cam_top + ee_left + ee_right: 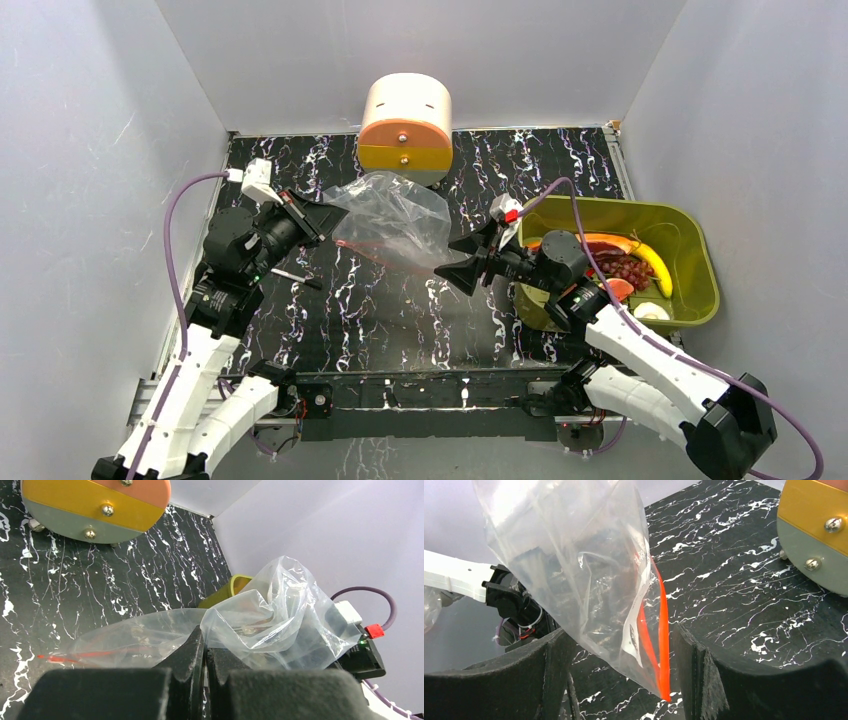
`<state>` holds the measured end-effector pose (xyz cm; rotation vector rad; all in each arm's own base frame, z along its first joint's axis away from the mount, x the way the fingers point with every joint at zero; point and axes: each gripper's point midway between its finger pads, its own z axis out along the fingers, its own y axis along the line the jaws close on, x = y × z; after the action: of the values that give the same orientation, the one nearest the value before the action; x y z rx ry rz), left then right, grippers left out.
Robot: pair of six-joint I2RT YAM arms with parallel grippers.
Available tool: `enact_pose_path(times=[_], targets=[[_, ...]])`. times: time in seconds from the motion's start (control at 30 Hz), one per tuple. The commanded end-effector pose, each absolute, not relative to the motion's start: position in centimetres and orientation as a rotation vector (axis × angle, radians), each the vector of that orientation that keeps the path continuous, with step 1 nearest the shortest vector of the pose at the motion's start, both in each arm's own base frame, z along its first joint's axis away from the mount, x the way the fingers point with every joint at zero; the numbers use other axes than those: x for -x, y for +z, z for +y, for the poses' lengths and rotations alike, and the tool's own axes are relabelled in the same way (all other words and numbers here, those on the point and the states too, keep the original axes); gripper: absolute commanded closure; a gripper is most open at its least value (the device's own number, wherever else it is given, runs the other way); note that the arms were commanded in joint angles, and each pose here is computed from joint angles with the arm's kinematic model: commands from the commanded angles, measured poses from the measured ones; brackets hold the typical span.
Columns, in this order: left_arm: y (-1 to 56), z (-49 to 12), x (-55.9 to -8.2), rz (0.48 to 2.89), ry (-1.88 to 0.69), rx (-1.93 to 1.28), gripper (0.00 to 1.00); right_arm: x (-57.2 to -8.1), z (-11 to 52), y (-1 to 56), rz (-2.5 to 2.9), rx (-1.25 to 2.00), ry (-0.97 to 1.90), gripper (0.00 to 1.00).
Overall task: Place the food in the zip-top bag and seal the zipper
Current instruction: Pick up the zipper food storage bag at the center of the board.
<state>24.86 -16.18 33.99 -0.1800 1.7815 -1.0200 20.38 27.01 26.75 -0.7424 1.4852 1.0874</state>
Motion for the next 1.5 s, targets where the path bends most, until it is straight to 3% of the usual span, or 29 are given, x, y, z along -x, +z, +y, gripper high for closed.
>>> enact_pose_path(times=[0.0,0.1,0.13,0.2,0.3,0.33,0.5,0.6,0.8,1.07,1.47], targets=[[36.6,-16.5,-23.8,1.737,-1.079,0.160,1.00,-20.9,27.1,29.1,1.359,0.727,1.069,0.34],[36.9,-16.6,-23.8,1.729,-1.100,0.164,1.00,-20.7,27.4,28.7,1.368,0.731,1.101,0.43],[37.0,-16.7,-23.8,1.728,-1.105,0.163,1.00,-20.7,27.5,28.5,1.373,0.730,1.104,0.50],[36.9,-16.8,-23.9,1.734,-1.107,0.167,1.00,-20.7,27.4,28.5,1.383,0.720,1.109,0.74],[36.4,-16.5,-24.0,1.741,-1.071,0.154,1.00,-20.7,27.3,29.4,1.391,0.682,1.130,0.94],[36.2,-16.3,-24.1,1.746,-1.045,0.148,0.95,-20.7,27.3,29.8,1.398,0.660,1.141,0.99],[34.7,-13.9,-24.4,1.774,-0.802,0.060,0.37,-21.9,27.4,30.8,1.550,0.494,1.199,1.00],[33.3,-12.9,-24.4,1.797,-0.644,-0.089,0.24,-22.8,27.5,30.8,1.685,0.365,1.235,1.00],[29.8,-15.0,-23.2,1.693,-0.589,-0.558,0.29,-23.6,28.9,32.3,1.819,0.303,1.291,1.00],[27.2,-16.5,-20.7,1.519,-0.568,-0.927,0.32,-25.1,29.6,34.1,1.868,0.157,1.342,1.00],[27.9,-19.1,-18.1,1.264,-0.712,-1.058,0.30,-23.8,32.2,36.4,1.874,-0.053,1.773,1.00]])
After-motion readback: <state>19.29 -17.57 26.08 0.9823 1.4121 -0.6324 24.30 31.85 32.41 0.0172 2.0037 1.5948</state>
